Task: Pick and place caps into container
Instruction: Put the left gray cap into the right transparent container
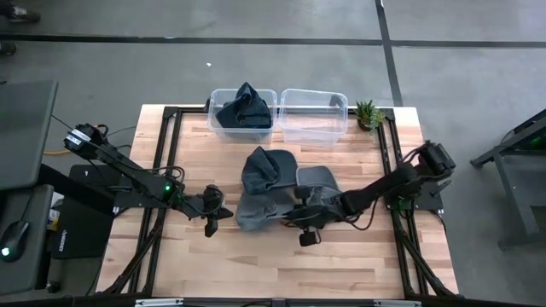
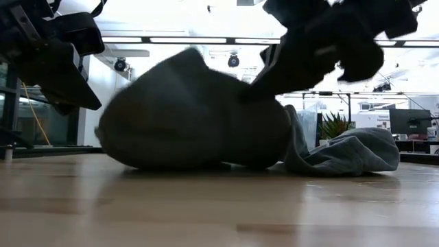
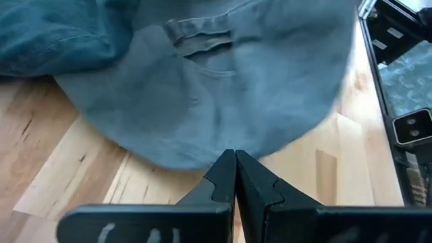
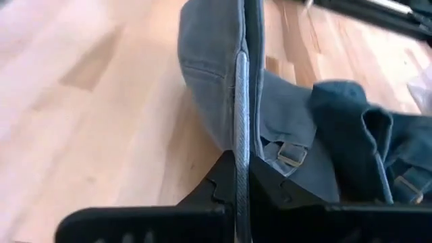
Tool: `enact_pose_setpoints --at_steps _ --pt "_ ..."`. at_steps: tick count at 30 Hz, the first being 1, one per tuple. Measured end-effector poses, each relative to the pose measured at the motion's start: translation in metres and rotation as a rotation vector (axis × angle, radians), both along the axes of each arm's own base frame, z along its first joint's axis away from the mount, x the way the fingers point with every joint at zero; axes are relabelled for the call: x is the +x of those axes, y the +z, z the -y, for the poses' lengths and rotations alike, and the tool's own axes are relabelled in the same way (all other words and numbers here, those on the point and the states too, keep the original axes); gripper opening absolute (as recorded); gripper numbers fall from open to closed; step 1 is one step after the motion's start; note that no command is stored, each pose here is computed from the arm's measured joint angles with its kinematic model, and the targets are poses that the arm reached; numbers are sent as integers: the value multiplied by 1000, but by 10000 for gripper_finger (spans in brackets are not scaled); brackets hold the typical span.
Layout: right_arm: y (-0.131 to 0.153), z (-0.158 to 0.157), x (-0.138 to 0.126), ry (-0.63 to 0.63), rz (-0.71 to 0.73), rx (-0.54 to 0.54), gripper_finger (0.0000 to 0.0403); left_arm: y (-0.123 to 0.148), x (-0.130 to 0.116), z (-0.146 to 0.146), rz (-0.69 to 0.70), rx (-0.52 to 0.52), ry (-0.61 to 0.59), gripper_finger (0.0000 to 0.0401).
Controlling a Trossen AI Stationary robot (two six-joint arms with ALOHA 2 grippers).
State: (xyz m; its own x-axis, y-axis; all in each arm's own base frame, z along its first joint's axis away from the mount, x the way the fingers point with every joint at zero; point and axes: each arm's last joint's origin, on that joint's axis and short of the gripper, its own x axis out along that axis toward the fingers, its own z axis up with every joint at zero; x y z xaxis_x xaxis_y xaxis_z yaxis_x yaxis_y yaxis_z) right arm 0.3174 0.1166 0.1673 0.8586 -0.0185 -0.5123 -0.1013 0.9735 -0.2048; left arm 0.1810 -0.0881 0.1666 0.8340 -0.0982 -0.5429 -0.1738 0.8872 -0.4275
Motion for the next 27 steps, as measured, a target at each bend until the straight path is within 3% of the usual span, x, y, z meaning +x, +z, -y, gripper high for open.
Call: enact_pose_setpoints --at_steps 5,13,18,27 --pt "25 -9 -13 36 51 22 6 1 0 1 5 -10 -10 1" --pt "71 -13 -37 -16 195 -66 6 1 0 0 9 -4 -1 1" --pt "95 -5 -49 -127 283 -182 6 1 1 0 16 -5 2 1" --pt "123 31 -57 -489 320 -438 6 1 1 0 18 -3 6 1"
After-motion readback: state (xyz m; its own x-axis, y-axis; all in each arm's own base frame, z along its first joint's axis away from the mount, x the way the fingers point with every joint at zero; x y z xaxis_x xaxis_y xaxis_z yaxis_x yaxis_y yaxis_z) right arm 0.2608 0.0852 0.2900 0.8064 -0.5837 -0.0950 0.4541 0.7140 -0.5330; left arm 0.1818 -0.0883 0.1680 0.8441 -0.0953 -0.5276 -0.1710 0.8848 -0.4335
